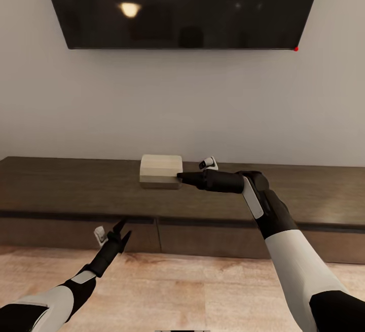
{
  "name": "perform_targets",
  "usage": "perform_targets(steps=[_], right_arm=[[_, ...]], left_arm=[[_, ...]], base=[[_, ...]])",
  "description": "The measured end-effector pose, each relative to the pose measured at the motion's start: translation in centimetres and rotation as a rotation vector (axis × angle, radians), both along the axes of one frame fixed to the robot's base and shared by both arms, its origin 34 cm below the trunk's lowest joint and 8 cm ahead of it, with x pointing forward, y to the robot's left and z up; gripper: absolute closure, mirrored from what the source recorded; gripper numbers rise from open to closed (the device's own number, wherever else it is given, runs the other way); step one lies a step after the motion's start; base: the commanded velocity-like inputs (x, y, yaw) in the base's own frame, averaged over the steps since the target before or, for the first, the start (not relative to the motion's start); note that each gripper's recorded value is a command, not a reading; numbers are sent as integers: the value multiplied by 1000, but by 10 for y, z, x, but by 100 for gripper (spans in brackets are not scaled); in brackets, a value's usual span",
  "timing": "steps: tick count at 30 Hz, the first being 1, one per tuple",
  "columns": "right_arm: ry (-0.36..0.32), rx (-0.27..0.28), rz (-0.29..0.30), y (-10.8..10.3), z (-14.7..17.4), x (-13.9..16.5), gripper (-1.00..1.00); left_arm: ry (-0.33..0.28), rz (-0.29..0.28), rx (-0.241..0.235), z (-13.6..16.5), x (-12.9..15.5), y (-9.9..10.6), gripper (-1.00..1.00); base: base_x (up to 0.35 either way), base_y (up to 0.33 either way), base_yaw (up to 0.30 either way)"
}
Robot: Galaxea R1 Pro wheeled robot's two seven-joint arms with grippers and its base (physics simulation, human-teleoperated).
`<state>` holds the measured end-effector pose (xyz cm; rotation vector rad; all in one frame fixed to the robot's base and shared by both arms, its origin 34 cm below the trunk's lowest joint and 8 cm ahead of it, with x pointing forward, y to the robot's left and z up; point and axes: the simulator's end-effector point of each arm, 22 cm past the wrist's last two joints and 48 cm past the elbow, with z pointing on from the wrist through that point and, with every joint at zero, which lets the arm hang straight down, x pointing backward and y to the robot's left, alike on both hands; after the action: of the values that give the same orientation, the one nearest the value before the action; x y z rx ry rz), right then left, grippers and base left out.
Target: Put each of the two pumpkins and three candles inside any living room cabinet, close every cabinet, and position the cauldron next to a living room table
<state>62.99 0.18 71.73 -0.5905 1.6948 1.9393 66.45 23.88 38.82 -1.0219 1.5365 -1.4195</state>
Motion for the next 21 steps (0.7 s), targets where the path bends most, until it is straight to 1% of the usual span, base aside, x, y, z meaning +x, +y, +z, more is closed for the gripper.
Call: perform_targets(steps=[14, 21], right_arm=[[0, -8, 12, 3, -2, -3, 100], [28, -10, 12, 4, -19, 3, 100]], left_arm=[[0, 3, 2, 0, 0, 1, -100], [22, 2, 1, -16, -3, 1, -100]], base=[[4, -2, 0], [0, 0, 0]])
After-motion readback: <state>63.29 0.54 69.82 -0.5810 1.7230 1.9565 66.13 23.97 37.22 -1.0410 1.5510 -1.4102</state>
